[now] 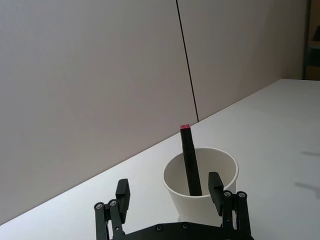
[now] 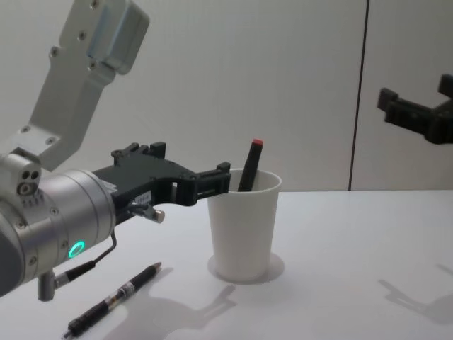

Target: Place the pen into the pen holder.

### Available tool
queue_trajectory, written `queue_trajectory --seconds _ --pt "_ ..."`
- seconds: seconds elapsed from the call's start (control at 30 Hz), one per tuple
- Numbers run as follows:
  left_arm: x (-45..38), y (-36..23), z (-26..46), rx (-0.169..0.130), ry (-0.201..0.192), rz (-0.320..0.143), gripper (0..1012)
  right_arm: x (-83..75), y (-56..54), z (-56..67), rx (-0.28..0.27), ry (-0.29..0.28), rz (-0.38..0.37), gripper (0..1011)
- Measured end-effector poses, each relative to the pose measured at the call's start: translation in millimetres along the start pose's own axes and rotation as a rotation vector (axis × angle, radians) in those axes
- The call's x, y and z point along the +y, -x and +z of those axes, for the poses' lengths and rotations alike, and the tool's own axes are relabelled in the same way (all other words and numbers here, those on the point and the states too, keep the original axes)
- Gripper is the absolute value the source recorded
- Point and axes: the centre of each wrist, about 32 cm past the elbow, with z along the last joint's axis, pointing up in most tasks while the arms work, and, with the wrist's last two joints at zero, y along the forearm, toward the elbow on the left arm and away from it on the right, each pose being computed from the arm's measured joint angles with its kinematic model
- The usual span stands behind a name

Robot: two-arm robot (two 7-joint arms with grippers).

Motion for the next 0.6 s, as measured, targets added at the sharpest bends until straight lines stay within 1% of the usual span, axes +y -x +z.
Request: queue_trajectory --seconds 0.07,0.1,0.17,0.2,0.27,0.6 --pt "0.0 0.0 0.0 0.000 0.000 0.000 1000 -5.3 -0.7 1.4 0.004 0.012 -0.002 1002" --pt "0.0 0.0 0.0 0.000 0.000 0.000 1000 -5.3 -0.7 1.4 0.004 0.012 -0.002 1002" --pt "0.0 0.0 0.0 0.000 0.000 0.000 1000 -11.8 -0.9 2.7 0.009 0.026 -0.005 1002" --pt "0.0 0.0 0.0 0.000 0.000 0.000 1000 -11.8 -0.9 2.7 0.009 0.026 -0.005 1002" --pt "0.0 0.0 0.0 0.000 0.000 0.000 1000 -18.3 -0.5 3.6 0.013 0.038 -0.007 1002" --pt "0.0 0.0 0.0 0.000 0.000 0.000 1000 -34.2 3.2 5.9 0.025 0.065 -0.013 1002"
